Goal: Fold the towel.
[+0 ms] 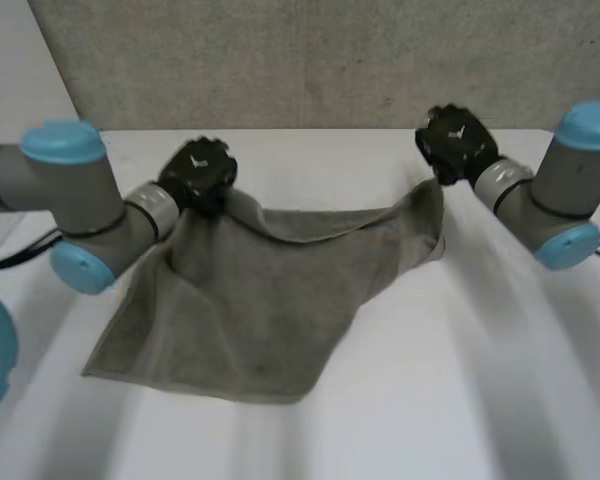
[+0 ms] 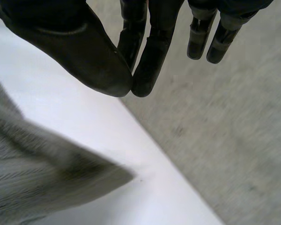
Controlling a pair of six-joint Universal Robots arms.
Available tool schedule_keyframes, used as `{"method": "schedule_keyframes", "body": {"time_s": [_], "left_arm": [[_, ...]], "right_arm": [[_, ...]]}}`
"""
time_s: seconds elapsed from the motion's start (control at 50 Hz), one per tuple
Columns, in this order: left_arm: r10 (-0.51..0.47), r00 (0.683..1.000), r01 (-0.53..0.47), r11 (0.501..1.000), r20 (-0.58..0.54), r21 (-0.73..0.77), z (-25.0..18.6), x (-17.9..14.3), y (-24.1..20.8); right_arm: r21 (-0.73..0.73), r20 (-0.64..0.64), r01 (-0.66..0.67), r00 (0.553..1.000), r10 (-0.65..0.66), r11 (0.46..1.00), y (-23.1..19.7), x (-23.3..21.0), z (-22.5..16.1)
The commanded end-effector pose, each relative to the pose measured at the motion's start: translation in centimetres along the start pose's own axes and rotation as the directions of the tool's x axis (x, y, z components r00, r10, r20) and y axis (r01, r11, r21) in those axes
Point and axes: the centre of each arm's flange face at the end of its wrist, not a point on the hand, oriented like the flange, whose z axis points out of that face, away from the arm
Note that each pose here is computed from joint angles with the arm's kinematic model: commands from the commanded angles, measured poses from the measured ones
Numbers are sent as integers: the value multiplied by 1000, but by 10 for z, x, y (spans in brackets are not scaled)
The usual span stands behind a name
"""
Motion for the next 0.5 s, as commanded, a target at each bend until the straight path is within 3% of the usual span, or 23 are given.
{"method": "schedule_keyframes", "body": {"time_s": [0.02,0.22,0.34,0.38,0.5], "left_arm": [[6,995,-11,998,101,54,-39,-27,-52],[-27,994,26,1000,106,10,-97,-15,-71],[-48,993,51,998,108,-27,-111,-12,-64],[-59,993,63,997,98,-38,-113,-7,-62],[-172,984,177,978,57,-114,-124,12,-47]], "right_arm": [[51,14,3,1000,-3,999,-57,13,-34],[-42,135,-93,986,98,995,-77,15,-105],[-80,158,-111,980,122,991,-65,8,-105],[-129,172,-137,972,159,982,-39,0,-94],[-141,195,-163,962,189,977,-19,-18,-69]]}}
